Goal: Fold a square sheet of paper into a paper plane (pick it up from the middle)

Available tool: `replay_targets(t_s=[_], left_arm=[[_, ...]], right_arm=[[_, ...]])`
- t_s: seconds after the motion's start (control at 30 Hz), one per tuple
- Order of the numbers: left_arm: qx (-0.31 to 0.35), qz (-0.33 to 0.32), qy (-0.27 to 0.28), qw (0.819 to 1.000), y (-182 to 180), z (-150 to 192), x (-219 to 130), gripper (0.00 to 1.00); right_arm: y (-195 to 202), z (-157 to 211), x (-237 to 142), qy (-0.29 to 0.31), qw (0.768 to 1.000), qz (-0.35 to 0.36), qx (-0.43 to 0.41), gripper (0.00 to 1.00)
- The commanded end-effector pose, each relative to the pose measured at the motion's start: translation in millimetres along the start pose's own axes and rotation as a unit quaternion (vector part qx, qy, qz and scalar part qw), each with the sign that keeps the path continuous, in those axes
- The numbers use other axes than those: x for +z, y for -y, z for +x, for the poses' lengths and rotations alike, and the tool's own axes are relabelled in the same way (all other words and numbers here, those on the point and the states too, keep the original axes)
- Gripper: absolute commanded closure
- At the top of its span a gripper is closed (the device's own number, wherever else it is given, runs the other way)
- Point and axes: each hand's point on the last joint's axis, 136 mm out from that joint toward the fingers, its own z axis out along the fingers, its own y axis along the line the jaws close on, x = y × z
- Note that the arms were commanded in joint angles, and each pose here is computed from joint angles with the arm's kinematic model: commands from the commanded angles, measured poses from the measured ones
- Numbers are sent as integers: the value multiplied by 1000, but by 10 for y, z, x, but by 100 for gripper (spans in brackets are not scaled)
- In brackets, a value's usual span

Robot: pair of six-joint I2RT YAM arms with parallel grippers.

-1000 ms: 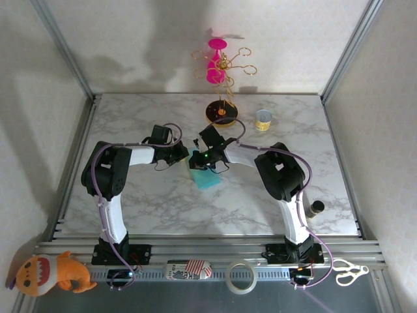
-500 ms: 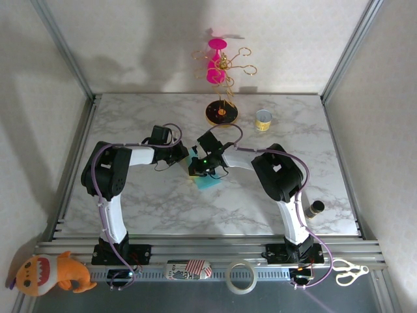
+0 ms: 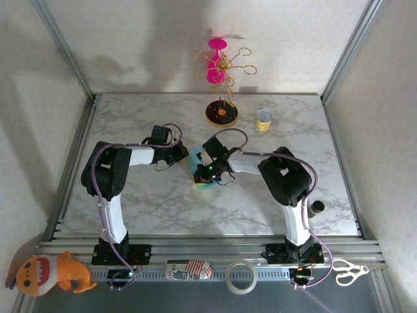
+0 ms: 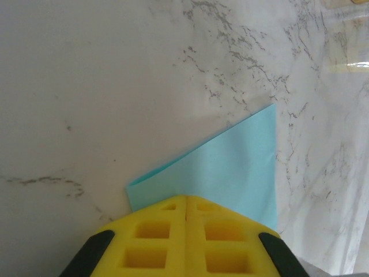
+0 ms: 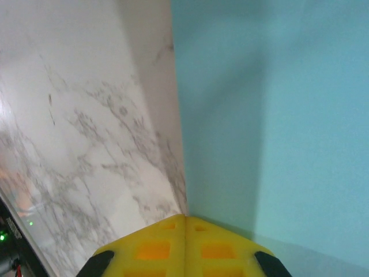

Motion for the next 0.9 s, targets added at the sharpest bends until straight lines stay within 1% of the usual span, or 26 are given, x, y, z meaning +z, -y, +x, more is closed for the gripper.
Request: replay_targets(t_s=[0.0,0.13,0.23,0.3,0.4,0.47,0.57,0.63,0.7,0.87], left_arm=[[-26,-76,-29,996,-498,224,90,100],[-22,-72,-30,997,-468,215,84,99],[-16,-60,-31,998,-395,201,88,99],[-7,-50,-30,998,-316,168,78,97],[22,-28,-34,999,-84,115,48,94],[42,-14,-32,999,97,49,-10,92],[53,11,-13,998,379,-81,-168,87],[52,21,10,998,524,-174,-311,81],[32,23,33,999,561,-246,-442,76],[-21,13,101,995,458,-379,-794,67]], right_arm=[[27,445,-23,-67,998,7,11,100],[35,625,-62,-82,996,8,12,100],[26,622,-101,-77,997,13,6,100],[-49,477,-168,-51,999,14,-8,100],[-186,115,-372,21,999,17,-28,100],[-167,-116,-523,69,997,22,-28,100],[-10,-390,-660,122,991,48,-33,94],[47,-479,-625,128,988,66,-53,90],[131,-573,-548,126,985,89,-72,87],[261,-794,-333,107,979,126,-122,80]])
